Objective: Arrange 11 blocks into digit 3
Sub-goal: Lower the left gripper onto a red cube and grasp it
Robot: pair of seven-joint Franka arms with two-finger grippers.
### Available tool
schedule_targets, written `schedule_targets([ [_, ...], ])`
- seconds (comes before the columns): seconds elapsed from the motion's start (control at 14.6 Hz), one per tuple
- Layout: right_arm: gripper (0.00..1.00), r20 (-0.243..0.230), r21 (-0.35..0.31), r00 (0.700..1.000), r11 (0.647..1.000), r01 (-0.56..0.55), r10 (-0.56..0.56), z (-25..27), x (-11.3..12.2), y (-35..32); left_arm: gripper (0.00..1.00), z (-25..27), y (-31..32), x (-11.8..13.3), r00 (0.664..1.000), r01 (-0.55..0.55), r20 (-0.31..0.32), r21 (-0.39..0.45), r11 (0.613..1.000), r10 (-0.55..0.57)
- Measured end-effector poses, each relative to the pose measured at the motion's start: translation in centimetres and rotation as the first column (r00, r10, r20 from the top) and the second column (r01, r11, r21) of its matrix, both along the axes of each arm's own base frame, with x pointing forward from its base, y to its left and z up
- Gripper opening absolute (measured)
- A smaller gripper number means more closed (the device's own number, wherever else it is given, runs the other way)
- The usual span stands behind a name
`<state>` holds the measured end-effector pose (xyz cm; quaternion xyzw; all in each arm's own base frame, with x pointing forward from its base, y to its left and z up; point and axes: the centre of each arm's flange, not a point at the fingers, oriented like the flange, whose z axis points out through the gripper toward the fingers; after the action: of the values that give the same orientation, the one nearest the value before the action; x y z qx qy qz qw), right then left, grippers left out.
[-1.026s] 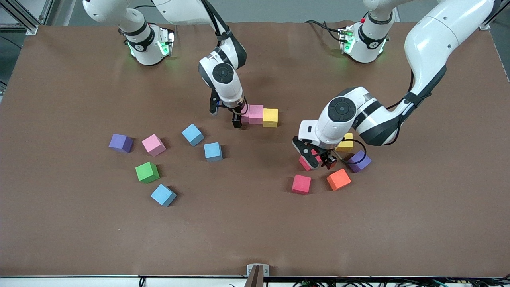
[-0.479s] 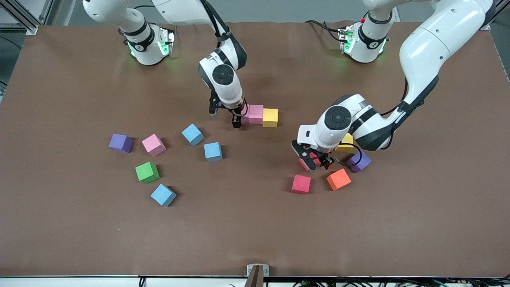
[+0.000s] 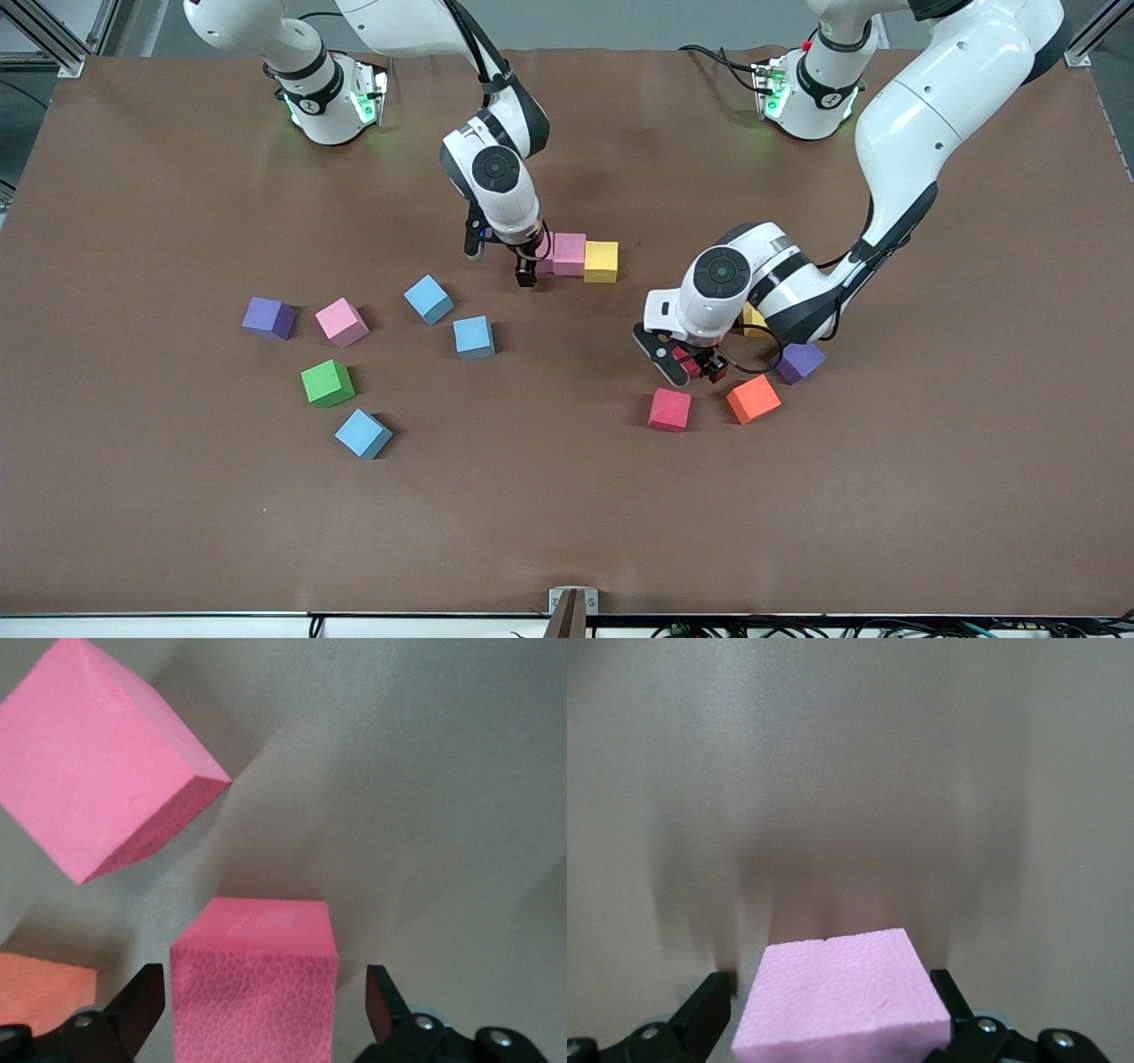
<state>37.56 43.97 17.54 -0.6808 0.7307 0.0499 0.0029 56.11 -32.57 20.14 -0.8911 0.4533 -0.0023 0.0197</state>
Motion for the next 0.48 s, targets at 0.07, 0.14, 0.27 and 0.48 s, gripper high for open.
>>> schedule_targets([
  [0.07, 1.00, 0.000, 0.002, 1.000, 1.000, 0.003, -0.003, 0.14, 0.25, -0.01, 1.00, -0.13, 0.06, 0.09, 1.000, -0.004, -0.001, -0.002, 1.000, 0.004],
  [0.14, 1.00, 0.000, 0.003, 1.000, 1.000, 0.005, -0.005, 0.22, 0.41, -0.04, 1.00, -0.25, 0.14, 0.16, 1.000, -0.008, -0.003, -0.003, 1.000, 0.008],
  [0.27, 1.00, 0.000, 0.004, 1.000, 1.000, 0.006, -0.006, 0.32, 0.56, -0.02, 0.97, -0.47, 0.23, 0.20, 1.000, -0.017, -0.006, -0.005, 1.000, 0.016],
  [0.48, 1.00, 0.001, 0.005, 1.000, 1.000, 0.008, -0.008, 0.35, 0.65, -0.06, 0.81, -0.59, 0.23, 0.18, 1.000, -0.025, -0.008, -0.005, 1.000, 0.025],
])
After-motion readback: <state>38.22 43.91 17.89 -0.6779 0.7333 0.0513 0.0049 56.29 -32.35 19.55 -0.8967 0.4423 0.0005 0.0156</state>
